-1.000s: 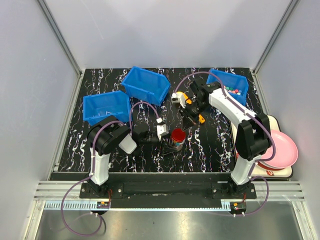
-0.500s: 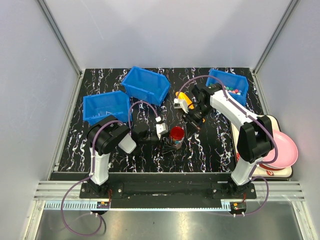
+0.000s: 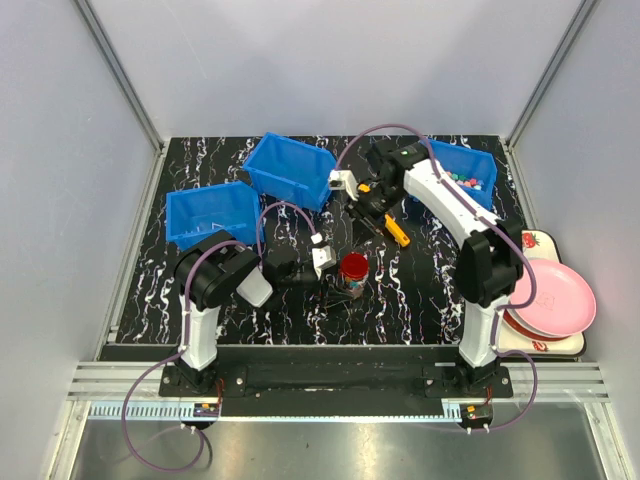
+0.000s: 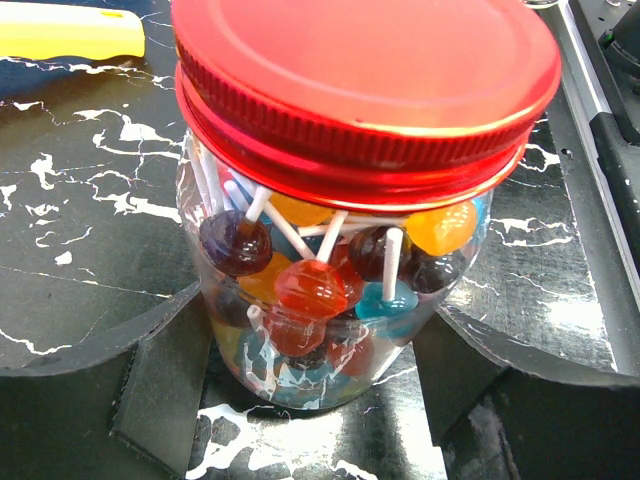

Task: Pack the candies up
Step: Screw the bottle lid onto the packing bottle.

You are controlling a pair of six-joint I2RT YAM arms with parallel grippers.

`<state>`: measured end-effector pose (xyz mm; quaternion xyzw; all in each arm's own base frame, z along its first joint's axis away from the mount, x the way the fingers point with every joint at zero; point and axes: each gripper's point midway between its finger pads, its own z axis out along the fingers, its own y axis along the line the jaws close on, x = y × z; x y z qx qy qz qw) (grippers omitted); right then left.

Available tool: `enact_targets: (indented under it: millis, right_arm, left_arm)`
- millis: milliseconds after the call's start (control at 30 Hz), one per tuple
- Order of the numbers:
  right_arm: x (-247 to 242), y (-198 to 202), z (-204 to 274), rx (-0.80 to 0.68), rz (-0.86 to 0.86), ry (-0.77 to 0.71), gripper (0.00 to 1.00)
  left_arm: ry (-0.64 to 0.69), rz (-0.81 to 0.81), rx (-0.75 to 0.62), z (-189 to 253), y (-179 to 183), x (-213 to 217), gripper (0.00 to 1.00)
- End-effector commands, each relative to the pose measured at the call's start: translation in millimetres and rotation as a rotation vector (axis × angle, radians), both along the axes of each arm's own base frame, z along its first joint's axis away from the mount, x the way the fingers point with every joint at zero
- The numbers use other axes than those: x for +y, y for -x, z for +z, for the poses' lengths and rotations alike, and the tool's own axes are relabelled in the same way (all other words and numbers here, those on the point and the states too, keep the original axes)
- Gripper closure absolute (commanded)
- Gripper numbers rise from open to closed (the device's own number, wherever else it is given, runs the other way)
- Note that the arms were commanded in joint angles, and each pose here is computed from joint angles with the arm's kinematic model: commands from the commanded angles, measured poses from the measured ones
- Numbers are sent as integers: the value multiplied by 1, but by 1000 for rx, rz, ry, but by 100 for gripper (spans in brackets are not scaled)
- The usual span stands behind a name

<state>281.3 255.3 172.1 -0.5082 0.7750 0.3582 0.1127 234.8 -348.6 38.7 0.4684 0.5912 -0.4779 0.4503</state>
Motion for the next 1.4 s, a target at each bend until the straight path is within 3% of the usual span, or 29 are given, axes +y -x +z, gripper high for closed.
enact_targets:
  millis: [0, 333, 900, 1167, 1367]
  right_arm:
    - [26, 5, 0, 11, 80, -42, 75]
    - [25, 12, -21, 70, 107, -17, 74]
    - [-5, 13, -28, 73, 49, 50, 82]
    - [-16, 19, -36, 97, 33, 80, 79]
    - [-4, 14, -25, 105, 19, 17, 73]
  left_arm:
    - [146, 18, -191, 54, -19, -10, 100]
    - [150, 18, -196, 56, -19, -10, 100]
    - [149, 25, -195, 55, -21, -9, 100]
    - [146, 31, -193, 55, -22, -9, 100]
    - [143, 28, -188, 54, -22, -9, 100]
